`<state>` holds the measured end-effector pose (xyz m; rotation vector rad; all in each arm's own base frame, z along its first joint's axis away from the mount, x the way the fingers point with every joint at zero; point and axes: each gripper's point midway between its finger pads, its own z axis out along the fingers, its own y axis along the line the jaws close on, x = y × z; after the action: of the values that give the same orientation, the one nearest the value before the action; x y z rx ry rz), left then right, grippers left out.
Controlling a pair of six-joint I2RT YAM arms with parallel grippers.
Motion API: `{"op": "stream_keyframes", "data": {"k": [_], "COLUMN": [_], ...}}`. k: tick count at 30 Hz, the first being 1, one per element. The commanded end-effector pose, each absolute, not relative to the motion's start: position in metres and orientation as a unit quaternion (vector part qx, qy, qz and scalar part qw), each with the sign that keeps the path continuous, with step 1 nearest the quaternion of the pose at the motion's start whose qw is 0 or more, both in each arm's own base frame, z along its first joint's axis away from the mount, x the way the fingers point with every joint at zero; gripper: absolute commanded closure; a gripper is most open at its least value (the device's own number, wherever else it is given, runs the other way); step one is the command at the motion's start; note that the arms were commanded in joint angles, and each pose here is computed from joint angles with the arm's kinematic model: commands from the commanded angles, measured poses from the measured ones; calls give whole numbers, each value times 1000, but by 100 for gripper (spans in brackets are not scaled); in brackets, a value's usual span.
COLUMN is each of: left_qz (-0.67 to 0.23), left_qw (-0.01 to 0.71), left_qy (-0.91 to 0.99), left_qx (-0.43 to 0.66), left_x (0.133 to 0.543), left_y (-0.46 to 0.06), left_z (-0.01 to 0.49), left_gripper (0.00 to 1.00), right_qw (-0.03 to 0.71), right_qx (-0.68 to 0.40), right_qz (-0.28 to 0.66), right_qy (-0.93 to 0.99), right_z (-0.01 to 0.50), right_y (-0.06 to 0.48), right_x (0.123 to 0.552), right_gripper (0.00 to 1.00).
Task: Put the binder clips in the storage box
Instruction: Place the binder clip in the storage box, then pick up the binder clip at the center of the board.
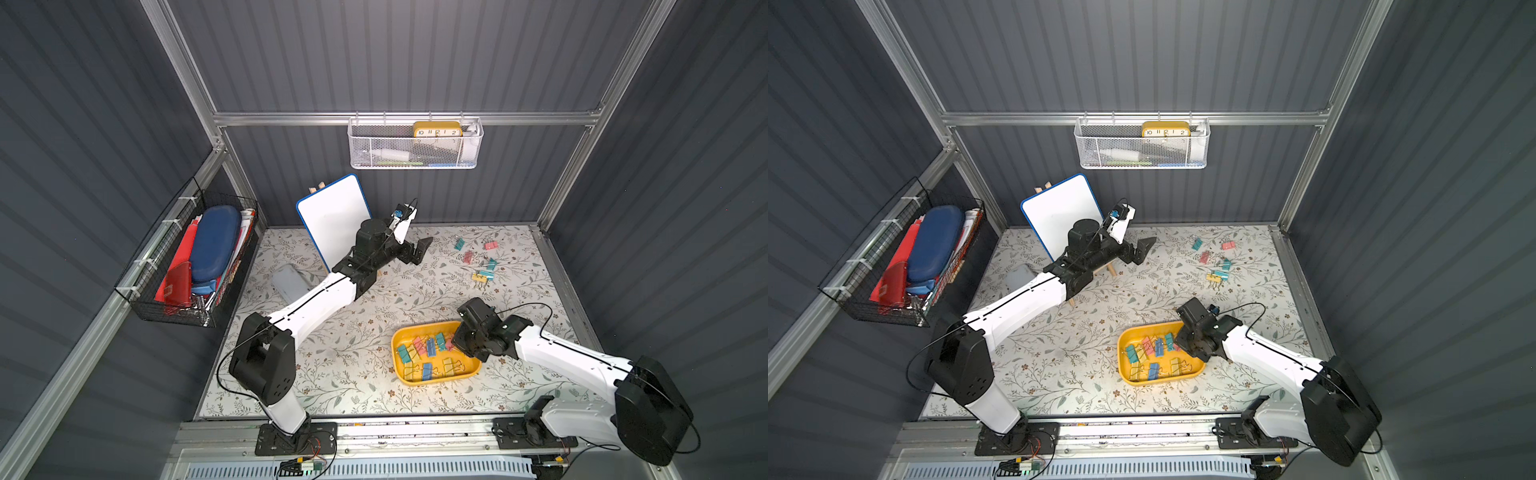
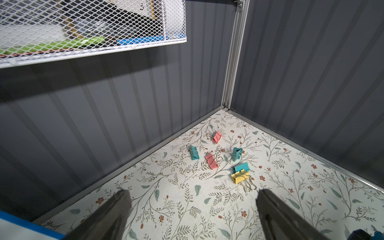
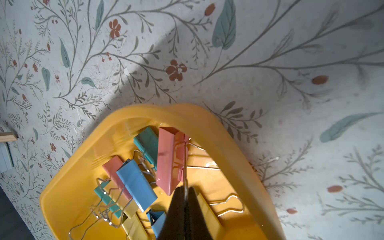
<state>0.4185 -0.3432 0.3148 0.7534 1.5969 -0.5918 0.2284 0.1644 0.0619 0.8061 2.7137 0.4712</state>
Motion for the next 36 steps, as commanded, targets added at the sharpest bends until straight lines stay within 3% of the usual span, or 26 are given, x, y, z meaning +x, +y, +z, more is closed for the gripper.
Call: {"op": "stream_keyframes", "data": {"k": [1,5,14,25,28,32,36], "left_qz": [-265,-263,-266,-258,-254,-255,-254], "left_qw": [608,610,613,617,621,621,622], "left_qy": [676,676,672,672,671,670,669], "left_qx": [321,320,319,318,316,317,318], "left_x": [413,413,411,412,412,411,412], "left_y": [-342,-341,-340,-337,-336,-336,-336], "left_z": [329,330,335,337,339,339,340], "left_gripper": [1,1,1,1,1,1,1], "right_qw": [158,193,402,303,250,283,288], "right_qx": [264,250,210,333,399,459,489], "right_qz": [159,167,98,80,95,117,148], "right_qy": [938,934,886,889,877,834,810], "right_z": [72,94,207,157,128,115,105], "right_y": [165,164,107,57,53,46,47], "right_x": [237,247,316,414,420,438,450], "right_gripper": [90,79,65,59,52,26,24]}}
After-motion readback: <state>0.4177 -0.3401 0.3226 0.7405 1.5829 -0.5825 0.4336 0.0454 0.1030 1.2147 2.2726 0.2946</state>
